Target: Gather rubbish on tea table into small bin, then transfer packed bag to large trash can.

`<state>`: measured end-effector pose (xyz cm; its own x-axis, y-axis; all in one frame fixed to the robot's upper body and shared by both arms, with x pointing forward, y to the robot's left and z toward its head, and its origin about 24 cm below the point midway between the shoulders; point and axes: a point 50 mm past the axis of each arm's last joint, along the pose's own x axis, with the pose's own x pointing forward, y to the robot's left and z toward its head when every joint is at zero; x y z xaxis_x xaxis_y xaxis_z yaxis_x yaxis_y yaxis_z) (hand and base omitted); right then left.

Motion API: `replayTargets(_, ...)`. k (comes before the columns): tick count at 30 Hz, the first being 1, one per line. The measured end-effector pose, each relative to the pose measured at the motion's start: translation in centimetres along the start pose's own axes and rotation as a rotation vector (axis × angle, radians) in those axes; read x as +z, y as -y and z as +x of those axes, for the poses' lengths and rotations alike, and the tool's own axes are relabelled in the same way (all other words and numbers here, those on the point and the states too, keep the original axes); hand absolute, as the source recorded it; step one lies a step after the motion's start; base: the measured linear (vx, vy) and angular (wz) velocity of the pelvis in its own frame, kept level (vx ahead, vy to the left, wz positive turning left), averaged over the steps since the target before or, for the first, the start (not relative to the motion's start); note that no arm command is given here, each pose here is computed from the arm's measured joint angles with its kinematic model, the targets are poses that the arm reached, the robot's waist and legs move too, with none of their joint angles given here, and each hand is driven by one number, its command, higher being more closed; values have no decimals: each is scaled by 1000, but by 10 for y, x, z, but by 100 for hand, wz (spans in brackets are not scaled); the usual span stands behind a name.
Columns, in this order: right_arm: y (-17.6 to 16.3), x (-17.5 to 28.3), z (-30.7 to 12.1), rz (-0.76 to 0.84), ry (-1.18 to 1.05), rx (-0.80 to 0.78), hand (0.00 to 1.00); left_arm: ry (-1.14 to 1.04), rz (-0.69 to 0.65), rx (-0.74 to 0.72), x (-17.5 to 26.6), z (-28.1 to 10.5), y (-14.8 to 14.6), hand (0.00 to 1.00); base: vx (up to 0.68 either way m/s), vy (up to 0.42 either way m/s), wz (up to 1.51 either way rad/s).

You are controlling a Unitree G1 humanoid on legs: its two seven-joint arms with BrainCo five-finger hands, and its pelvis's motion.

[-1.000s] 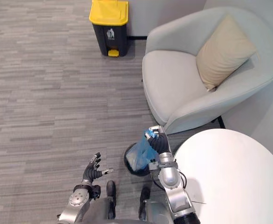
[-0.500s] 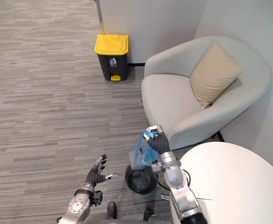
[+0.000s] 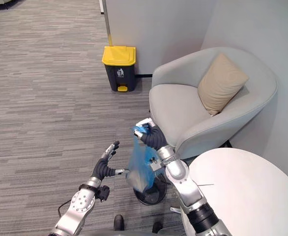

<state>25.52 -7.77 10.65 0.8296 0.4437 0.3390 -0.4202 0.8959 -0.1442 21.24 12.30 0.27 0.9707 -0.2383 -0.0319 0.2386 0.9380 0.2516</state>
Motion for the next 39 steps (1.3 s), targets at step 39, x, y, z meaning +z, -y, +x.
replayTargets(39, -18, 85, 32, 205, 382, 243, 100, -104, 263, -118, -28, 2, 27, 0, 10, 0, -3)
